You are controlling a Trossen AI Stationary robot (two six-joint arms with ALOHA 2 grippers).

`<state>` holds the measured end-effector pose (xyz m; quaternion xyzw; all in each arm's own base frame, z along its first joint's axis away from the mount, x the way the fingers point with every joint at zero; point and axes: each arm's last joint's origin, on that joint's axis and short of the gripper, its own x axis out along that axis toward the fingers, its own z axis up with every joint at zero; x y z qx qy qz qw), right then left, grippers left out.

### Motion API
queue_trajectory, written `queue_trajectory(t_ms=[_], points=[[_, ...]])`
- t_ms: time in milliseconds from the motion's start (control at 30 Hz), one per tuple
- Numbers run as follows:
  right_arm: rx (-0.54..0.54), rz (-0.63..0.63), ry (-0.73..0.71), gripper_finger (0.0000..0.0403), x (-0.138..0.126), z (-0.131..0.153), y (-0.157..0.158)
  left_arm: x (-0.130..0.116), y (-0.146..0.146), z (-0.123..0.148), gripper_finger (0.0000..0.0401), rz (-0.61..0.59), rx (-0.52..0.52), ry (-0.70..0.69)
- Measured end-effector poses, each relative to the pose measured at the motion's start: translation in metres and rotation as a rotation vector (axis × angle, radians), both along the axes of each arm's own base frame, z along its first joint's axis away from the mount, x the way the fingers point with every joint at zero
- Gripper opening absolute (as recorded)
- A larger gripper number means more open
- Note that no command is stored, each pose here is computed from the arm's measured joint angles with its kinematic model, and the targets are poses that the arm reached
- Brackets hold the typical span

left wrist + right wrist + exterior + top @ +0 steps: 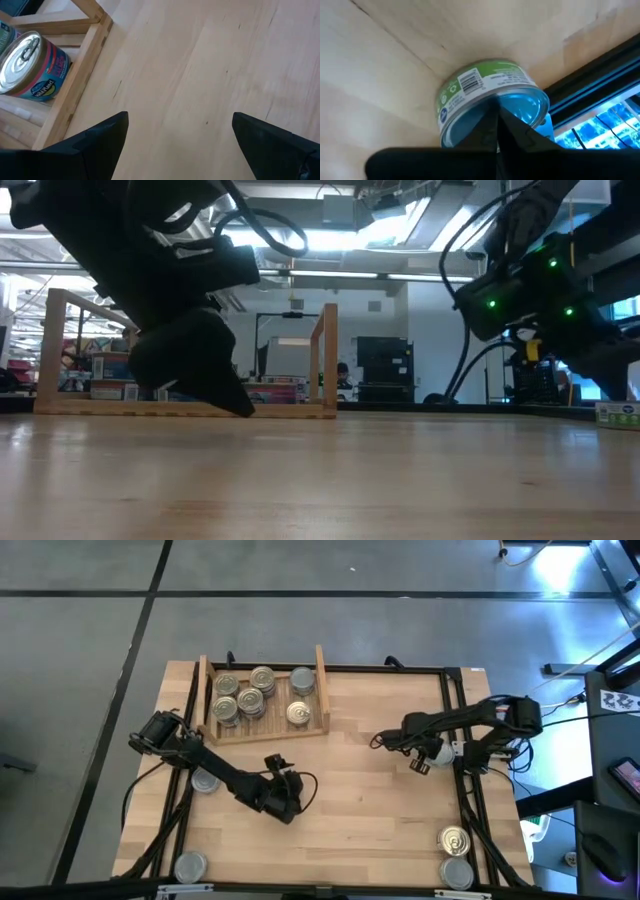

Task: Stack canned seafood by type on shelf
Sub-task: Move the green tuna can from the middle right to the center

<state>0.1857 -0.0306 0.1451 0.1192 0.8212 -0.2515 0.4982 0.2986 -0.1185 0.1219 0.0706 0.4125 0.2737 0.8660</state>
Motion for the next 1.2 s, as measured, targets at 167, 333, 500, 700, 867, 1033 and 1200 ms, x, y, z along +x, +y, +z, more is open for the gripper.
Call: queue_trajectory(t_ms=[167,333,500,700,867,1033,1200], points=[[0.01,0.049,-0.006,0.0013,0.009,-0.001,0.005,0.0,0.0,0.0,0.0354,0.017,-0.014,-0.015],[-0.012,0.175,-0.179,0.0008,0.039,0.013,0.023,0.001,0.002,0.0,0.0354,0.033,-0.023,-0.024],[0.015,0.35,-0.405,0.0008,0.065,0.019,0.048,0.001,-0.002,0.0,0.0354,0.015,-0.024,-0.03],[0.025,0.472,-0.694,0.0008,0.092,0.019,0.069,-0.005,-0.014,0.01,0.0354,-0.009,-0.061,-0.058],[0.022,0.548,-0.861,0.0008,0.113,0.013,0.077,-0.021,-0.026,0.048,0.0354,-0.059,-0.102,-0.104],[-0.018,0.584,-1.012,0.0008,0.138,-0.001,0.08,-0.047,-0.024,0.085,0.0354,-0.061,-0.136,-0.141],[-0.045,0.628,-1.147,0.0008,0.163,-0.014,0.084,-0.066,-0.013,0.109,0.0354,-0.028,-0.159,-0.164]])
